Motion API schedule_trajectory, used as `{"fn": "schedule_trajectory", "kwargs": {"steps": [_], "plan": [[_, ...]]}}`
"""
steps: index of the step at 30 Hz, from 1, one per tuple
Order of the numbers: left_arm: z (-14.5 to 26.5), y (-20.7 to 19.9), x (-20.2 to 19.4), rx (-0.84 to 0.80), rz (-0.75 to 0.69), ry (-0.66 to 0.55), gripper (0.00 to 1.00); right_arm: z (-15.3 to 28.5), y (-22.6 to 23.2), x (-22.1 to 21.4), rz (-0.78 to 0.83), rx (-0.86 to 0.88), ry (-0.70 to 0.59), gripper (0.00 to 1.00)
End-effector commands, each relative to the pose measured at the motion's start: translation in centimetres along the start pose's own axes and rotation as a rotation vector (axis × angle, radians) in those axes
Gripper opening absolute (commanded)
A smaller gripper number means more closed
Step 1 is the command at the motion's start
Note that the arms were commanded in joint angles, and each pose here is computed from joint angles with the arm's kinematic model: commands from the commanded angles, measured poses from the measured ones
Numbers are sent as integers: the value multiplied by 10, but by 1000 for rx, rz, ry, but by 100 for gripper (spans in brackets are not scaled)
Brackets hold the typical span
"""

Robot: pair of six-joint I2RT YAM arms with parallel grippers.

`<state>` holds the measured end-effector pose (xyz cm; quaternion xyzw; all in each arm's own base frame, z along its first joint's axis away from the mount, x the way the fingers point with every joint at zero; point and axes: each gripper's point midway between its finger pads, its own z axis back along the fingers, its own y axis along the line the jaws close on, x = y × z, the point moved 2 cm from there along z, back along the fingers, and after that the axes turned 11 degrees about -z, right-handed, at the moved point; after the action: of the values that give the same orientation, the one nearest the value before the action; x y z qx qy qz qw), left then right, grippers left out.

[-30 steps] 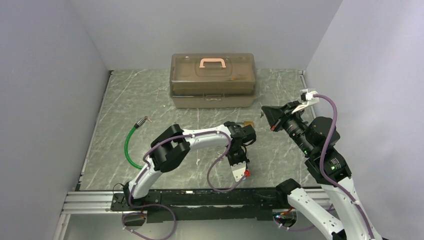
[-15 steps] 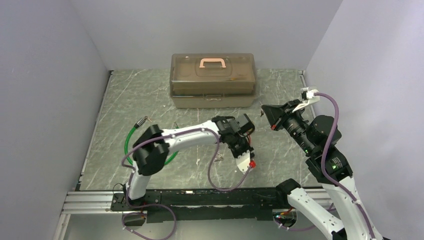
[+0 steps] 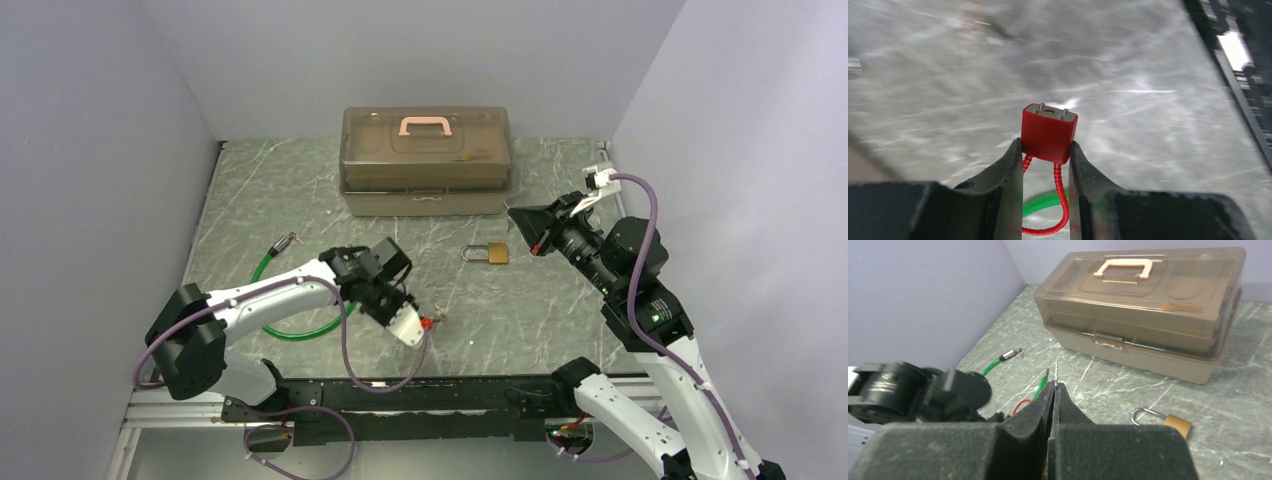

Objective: Unlock with the key
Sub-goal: Place the lock at the center of the board, then pick up the lock from the center of the board.

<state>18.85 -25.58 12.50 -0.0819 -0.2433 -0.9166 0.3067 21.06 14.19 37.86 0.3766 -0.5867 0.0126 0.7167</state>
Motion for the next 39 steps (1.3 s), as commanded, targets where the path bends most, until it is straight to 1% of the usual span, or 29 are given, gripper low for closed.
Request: {"fn": "schedule_trajectory", "kwargs": {"steps": [1, 3, 7, 9, 10, 12, 13, 15, 16, 19, 20, 21, 22, 24, 29, 30, 32, 34, 37, 38, 39], "plan": [[-20, -38, -7, -51, 111, 2, 0, -7, 17, 10, -13, 86, -18, 0], [-29, -47, -8, -69, 132, -5, 1, -9, 17, 8, -15, 90, -6, 0], [-46, -62, -16, -185, 200, -7, 3, -12, 17, 8, -9, 92, -3, 0], [-52, -62, -21, -218, 232, -11, 7, -13, 16, 7, -3, 89, 5, 0], [-55, -62, -23, -224, 238, -12, 13, -14, 16, 7, 1, 88, 7, 0], [-60, -63, -27, -238, 224, -19, 30, -15, 16, 7, 8, 87, 8, 0], [-62, -65, -28, -243, 211, -24, 41, -15, 16, 7, 12, 86, 12, 0], [-64, -71, -27, -266, 193, -41, 67, -16, 15, 6, 20, 83, 20, 0], [-65, -74, -26, -276, 190, -48, 74, -15, 15, 7, 23, 84, 21, 0], [-65, -75, -24, -290, 171, -71, 78, -16, 15, 6, 28, 86, 26, 0], [-65, -75, -23, -297, 167, -81, 91, -16, 15, 5, 28, 88, 26, 0], [-64, -73, -22, -306, 165, -89, 98, -17, 15, 5, 28, 89, 26, 0], [-66, -73, -20, -322, 162, -99, 99, -17, 15, 4, 28, 92, 27, 0], [-66, -72, -18, -346, 144, -122, 98, -18, 15, 4, 26, 93, 28, 0], [-70, -72, -18, -395, 122, -144, 75, -16, 15, 6, 34, 87, 25, 0], [-71, -71, -20, -407, 126, -138, 70, -16, 15, 6, 35, 85, 26, 0], [-72, -73, -21, -451, 136, -133, 57, -16, 15, 7, 38, 85, 27, 0], [-73, -78, -26, -479, 137, -120, 40, -15, 15, 7, 37, 86, 27, 0], [-72, -82, -28, -479, 142, -102, 20, -15, 15, 7, 41, 81, 25, 0], [-71, -82, -28, -475, 150, -99, 16, -14, 15, 8, 45, 79, 24, 0], [-70, -80, -27, -467, 155, -97, 14, -14, 14, 8, 48, 77, 23, 0]]}}
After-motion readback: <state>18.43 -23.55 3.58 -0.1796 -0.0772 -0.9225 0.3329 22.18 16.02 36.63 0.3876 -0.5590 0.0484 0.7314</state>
